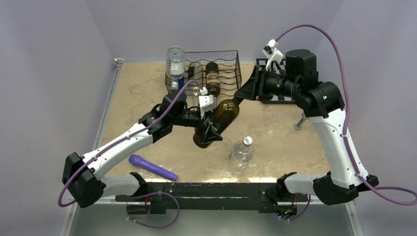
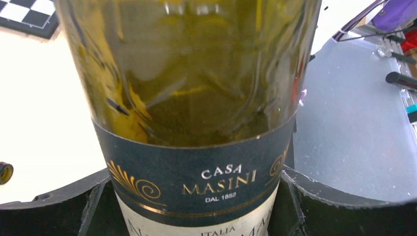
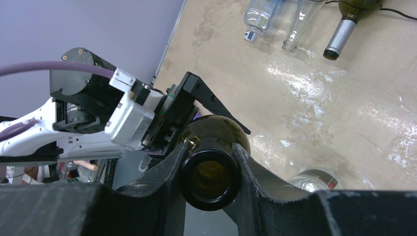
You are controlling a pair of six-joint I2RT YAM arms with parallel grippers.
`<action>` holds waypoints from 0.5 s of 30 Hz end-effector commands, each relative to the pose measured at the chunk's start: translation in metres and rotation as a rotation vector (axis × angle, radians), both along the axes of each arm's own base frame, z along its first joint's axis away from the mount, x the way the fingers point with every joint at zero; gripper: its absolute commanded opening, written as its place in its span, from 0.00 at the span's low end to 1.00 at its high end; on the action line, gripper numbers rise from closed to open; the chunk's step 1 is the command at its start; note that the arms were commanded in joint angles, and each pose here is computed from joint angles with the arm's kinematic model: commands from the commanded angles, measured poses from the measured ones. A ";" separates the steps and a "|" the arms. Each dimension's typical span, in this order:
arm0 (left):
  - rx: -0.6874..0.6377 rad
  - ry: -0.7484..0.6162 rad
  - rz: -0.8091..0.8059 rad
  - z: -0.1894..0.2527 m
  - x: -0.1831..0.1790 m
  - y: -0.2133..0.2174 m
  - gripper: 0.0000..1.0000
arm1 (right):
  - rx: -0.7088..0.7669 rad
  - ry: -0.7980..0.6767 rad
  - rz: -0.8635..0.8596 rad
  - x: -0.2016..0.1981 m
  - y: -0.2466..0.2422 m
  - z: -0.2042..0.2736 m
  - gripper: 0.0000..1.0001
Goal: Put the wine bottle on the wine rack
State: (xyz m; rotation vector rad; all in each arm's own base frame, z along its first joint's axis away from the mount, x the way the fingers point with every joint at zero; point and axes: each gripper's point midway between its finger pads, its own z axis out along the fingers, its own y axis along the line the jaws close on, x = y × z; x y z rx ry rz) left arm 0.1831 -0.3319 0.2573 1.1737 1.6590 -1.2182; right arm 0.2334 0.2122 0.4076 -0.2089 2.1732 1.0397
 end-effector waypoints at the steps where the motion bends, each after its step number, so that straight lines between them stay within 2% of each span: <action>1: 0.054 -0.063 -0.037 -0.013 -0.005 0.008 0.85 | 0.227 -0.141 0.080 -0.017 0.016 0.069 0.00; 5: 0.075 -0.057 -0.046 -0.017 -0.006 0.009 0.67 | 0.234 -0.138 0.074 -0.016 0.016 0.068 0.00; 7: 0.075 -0.057 -0.048 -0.016 -0.006 0.009 0.50 | 0.238 -0.139 0.069 -0.017 0.015 0.069 0.00; 8: 0.075 -0.060 -0.046 -0.016 -0.006 0.010 0.37 | 0.239 -0.141 0.069 -0.017 0.015 0.069 0.00; 10: 0.076 -0.070 -0.030 -0.014 -0.002 0.010 0.00 | 0.239 -0.137 0.073 -0.018 0.015 0.068 0.00; 13: 0.090 -0.132 0.041 -0.006 0.013 0.013 0.00 | 0.213 -0.155 0.071 -0.016 0.013 0.061 0.02; 15: 0.099 -0.209 0.097 0.004 0.025 0.017 0.00 | 0.170 -0.183 0.044 -0.011 0.008 0.051 0.39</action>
